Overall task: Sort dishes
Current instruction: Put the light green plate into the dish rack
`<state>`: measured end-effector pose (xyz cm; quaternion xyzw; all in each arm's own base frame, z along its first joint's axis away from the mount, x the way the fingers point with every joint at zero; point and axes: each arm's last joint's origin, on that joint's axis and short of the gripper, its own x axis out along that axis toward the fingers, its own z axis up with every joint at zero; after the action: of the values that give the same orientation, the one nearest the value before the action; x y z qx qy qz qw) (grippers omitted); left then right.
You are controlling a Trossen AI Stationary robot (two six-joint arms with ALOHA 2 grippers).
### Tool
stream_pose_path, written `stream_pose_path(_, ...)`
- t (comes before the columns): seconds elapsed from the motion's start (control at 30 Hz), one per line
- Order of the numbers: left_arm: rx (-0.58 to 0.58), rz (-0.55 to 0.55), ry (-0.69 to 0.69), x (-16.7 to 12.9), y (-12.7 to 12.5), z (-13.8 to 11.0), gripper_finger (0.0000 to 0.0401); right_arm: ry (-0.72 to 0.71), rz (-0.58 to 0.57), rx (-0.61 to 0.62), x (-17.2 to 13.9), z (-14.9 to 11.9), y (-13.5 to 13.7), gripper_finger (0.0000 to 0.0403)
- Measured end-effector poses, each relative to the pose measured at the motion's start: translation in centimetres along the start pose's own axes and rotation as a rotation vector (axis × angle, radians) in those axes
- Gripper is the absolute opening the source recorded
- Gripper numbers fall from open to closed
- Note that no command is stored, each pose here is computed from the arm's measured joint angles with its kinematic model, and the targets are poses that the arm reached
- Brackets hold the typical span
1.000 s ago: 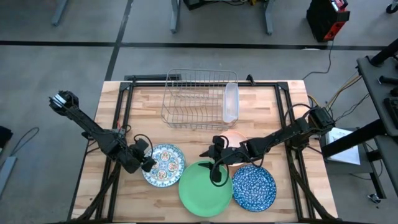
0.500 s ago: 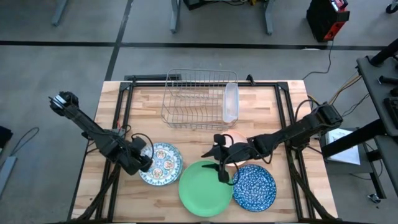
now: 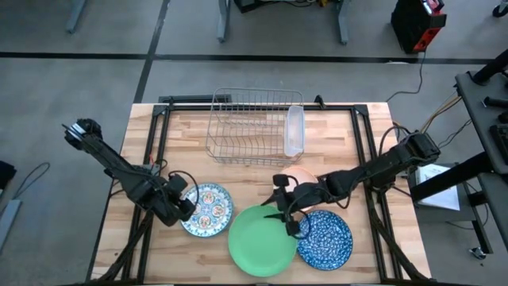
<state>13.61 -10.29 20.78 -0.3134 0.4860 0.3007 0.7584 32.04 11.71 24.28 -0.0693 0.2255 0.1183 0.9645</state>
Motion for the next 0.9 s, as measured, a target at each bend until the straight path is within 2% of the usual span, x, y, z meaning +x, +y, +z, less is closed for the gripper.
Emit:
stream_pose_path(0.13, -0.002, 0.023, 0.0, 0.5, 0.0, -0.2, 0.0268, -0.008, 0.042, -0.014, -0.6, 0.3, 0.5, 0.0169)
stream_pose_path(0.3, 0.011, 0.048, -0.006, 0.8, -0.4, -0.3, 0.0268, -0.063, 0.174, -0.056, -2.1, 1.3, 1.2, 0.0169)
stream_pose_path(0.47, 0.091, -0.003, -0.019, -0.4, -2.2, 0.1, 0.0268, -0.106, 0.225, -0.068, -4.0, 1.7, 1.9, 0.0162)
stream_pose_path(0.53, 0.143, -0.035, -0.061, -1.3, -3.4, 0.4, 0.0268, -0.075, 0.204, -0.029, -4.5, 1.1, 2.0, 0.0154)
stream_pose_path(0.7, 0.314, -0.09, -0.209, -3.7, -6.9, 1.2, 0.0268, 0.102, 0.02, 0.113, -4.7, -1.4, 1.5, 0.0137)
stream_pose_path(0.9, 0.581, -0.063, -0.308, -3.9, -11.5, 1.2, 0.0268, 0.198, -0.032, 0.226, -3.0, -3.9, 1.8, 0.0131)
